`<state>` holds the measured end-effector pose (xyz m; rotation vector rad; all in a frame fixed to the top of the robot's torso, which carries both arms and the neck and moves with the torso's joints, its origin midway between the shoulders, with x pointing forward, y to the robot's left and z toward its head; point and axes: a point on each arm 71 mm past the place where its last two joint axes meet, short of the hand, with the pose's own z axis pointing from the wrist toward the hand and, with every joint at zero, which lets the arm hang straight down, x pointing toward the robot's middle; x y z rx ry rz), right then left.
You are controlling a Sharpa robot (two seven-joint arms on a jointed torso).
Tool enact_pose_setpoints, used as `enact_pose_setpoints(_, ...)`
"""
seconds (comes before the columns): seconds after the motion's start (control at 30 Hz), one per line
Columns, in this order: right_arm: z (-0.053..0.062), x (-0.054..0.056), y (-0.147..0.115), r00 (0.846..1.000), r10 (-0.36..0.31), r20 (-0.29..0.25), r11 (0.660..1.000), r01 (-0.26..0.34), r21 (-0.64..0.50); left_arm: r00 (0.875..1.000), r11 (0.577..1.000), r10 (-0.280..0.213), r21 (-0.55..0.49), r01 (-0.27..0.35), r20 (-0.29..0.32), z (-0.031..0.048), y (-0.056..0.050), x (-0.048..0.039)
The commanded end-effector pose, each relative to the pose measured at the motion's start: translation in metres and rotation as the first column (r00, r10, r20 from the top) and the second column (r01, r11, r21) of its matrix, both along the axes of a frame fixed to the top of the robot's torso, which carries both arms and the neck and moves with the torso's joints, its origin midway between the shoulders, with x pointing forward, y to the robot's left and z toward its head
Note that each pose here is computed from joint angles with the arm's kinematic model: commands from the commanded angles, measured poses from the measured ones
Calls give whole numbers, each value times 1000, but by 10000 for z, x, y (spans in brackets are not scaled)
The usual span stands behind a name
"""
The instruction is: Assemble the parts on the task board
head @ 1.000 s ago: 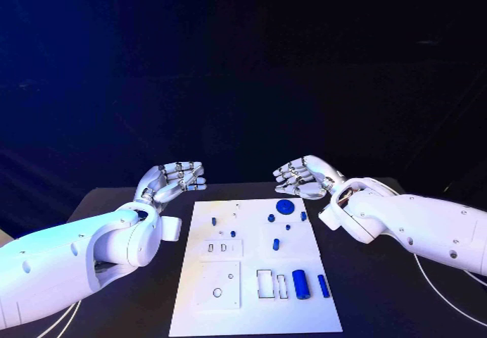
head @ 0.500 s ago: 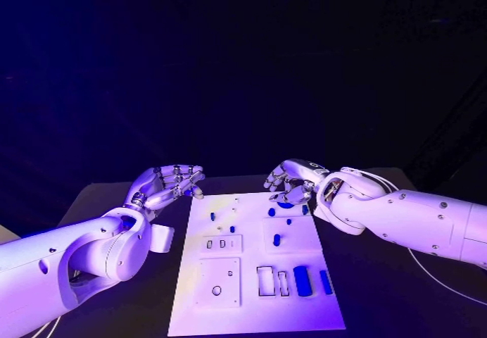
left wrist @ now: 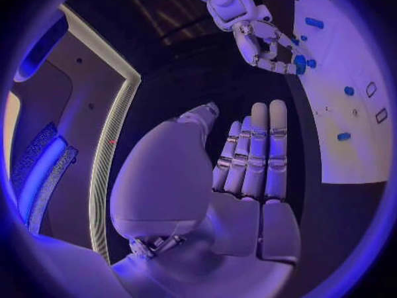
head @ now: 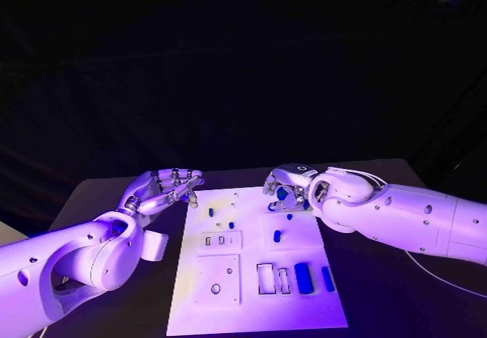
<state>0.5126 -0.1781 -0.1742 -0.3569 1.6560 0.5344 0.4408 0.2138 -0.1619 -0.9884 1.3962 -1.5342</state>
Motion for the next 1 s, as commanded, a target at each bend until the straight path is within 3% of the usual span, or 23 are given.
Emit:
enact_pose_setpoints(0.03,-47,12,-10,1000,-17,-11,995,16,-100,999,999,-36,-6,36,3,25,-35,-15)
enact_pose_setpoints(1.0,-109,40,-5,999,-35,-38,989,29,-142,1000,999,-31,-7,31,-3,29,-7,-1)
